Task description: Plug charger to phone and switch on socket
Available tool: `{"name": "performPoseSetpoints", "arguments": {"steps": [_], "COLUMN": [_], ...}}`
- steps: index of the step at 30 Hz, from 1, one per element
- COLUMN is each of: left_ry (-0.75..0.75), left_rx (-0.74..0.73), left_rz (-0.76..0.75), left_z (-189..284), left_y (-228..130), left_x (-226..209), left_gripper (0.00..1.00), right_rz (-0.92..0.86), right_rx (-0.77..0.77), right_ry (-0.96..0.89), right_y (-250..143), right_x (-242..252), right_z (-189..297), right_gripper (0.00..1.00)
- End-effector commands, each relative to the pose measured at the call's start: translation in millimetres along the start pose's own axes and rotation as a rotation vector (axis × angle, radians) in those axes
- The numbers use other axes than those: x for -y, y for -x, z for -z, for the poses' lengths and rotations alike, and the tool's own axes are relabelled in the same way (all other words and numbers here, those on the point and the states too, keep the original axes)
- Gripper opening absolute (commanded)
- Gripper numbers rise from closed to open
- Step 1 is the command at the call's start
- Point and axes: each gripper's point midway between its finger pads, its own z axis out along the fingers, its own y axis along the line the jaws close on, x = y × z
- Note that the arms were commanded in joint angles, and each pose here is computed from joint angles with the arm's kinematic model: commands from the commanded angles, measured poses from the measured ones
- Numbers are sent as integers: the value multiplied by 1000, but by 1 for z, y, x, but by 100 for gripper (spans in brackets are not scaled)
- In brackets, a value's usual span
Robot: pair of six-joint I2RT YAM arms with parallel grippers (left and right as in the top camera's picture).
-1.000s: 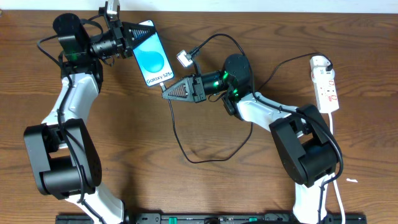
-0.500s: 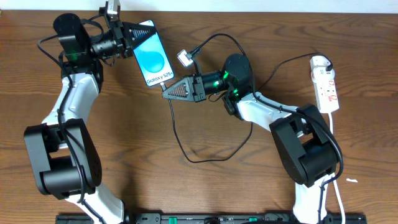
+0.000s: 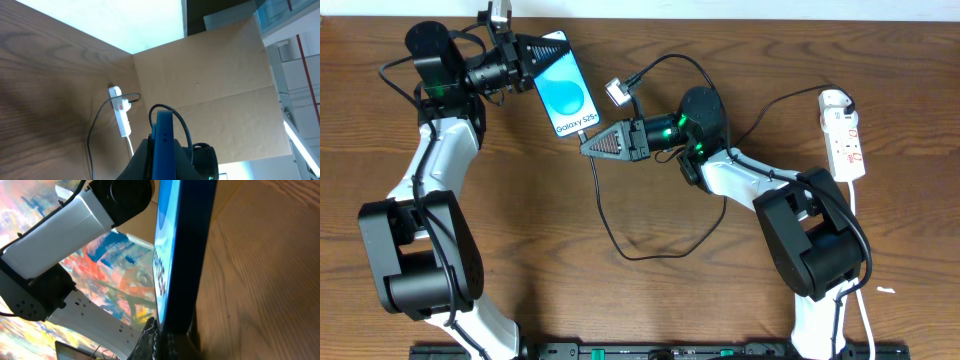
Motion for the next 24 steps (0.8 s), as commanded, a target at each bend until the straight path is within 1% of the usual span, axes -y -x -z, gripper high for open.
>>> {"name": "performPoseSetpoints", "arguments": {"steps": [1,15,24], "left_ry": [-20,-55,-57], "left_rx": [-52,-138,-144], "left_rz": [-10,-38,-38], "left_z": [-2,-1,-1], "left_y": [-9,-24,-25], "left_x": [3,9,9], "left_gripper": [8,7,8], "right_rz": [-9,-27,-30], "right_rx": [107,117,127], "right_ry": [-29,-31,-33], "right_y": [21,23,25], "right_x": [2,2,2], "right_z": [5,6,6], "right_gripper": [1,1,1]}}
